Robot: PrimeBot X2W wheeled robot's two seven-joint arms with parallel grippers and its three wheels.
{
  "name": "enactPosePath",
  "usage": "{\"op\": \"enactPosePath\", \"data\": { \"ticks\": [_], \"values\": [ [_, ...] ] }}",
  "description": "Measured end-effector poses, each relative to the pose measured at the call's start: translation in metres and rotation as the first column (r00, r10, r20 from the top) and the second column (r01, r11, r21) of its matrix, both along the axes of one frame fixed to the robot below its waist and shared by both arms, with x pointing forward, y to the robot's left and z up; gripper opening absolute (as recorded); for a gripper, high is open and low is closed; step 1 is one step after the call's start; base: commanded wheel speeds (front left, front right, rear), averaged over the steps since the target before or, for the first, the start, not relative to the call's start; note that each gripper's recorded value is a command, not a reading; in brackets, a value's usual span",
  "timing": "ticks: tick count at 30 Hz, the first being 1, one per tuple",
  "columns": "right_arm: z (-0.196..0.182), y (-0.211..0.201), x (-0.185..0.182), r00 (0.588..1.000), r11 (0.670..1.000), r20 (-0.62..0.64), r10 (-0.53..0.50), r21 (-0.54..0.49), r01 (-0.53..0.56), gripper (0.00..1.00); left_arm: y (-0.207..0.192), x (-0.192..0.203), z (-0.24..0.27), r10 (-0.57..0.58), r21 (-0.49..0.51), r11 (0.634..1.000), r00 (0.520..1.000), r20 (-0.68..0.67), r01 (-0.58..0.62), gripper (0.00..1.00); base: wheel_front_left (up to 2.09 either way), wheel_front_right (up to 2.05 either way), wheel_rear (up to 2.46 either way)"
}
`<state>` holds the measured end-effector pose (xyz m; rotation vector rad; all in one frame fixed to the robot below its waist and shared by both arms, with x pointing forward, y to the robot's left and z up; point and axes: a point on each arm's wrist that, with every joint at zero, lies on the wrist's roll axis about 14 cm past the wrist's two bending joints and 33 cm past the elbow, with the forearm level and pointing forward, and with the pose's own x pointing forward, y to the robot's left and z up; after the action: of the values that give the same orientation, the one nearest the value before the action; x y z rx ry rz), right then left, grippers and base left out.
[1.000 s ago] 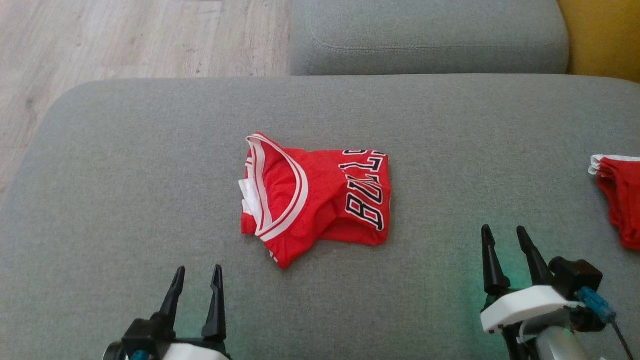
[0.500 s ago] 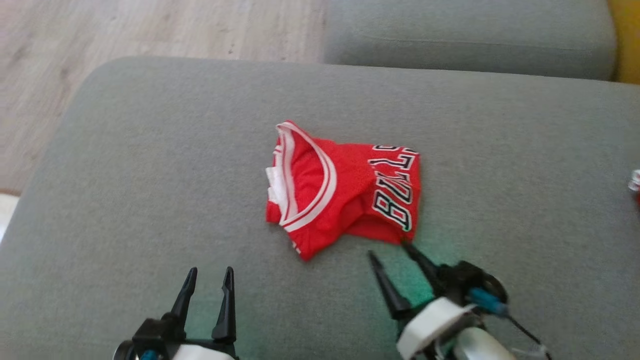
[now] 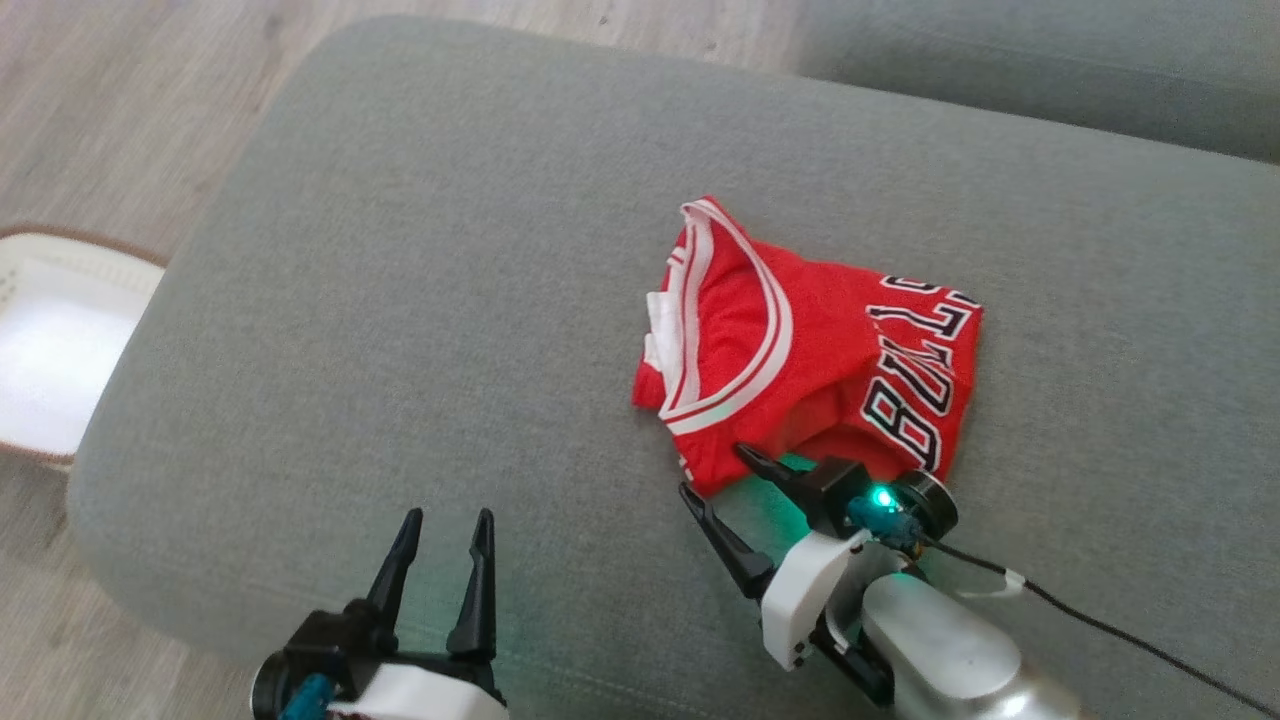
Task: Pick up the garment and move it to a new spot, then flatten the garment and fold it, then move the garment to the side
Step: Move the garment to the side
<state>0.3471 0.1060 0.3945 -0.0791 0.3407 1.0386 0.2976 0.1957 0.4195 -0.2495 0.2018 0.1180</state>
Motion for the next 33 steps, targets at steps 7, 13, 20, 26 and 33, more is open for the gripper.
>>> {"op": "enactPosePath", "data": {
  "ticks": [7, 13, 20, 26, 33],
  "values": [
    [-0.027, 0.008, 0.003, 0.996, 0.994, -0.056, 0.065, -0.079, -0.069, 0.0, 0.01, -0.001, -0.007, 0.04, -0.004, 0.999, 0.999, -0.031, -0.04, 1.0, 0.0, 0.0, 0.0],
    [-0.021, 0.012, 0.005, 0.995, 0.997, -0.08, 0.056, -0.04, -0.059, 0.0, 0.009, 0.006, -0.006, 0.028, -0.001, 1.0, 0.999, -0.027, -0.028, 1.0, 0.0, 0.0, 0.0],
    [0.047, 0.049, 0.022, 0.997, 0.982, 0.0, 0.083, 0.171, -0.082, 0.0, 0.007, 0.011, -0.001, 0.016, 0.002, 1.0, 1.0, -0.011, -0.016, 1.0, 0.0, 0.0, 0.0],
    [0.06, 0.06, 0.019, 0.995, 0.971, -0.031, 0.1, 0.222, -0.09, 1.0, 0.003, 0.008, -0.002, 0.002, 0.0, 1.0, 1.0, -0.015, -0.002, 1.0, 0.0, 0.0, 0.0],
    [0.086, 0.033, 0.06, 0.998, 0.964, 0.035, -0.056, 0.263, 0.045, 1.0, 0.004, 0.015, 0.002, -0.009, 0.008, 1.0, 1.0, 0.004, 0.009, 1.0, 0.0, 0.0, 0.0]
  ]
}}
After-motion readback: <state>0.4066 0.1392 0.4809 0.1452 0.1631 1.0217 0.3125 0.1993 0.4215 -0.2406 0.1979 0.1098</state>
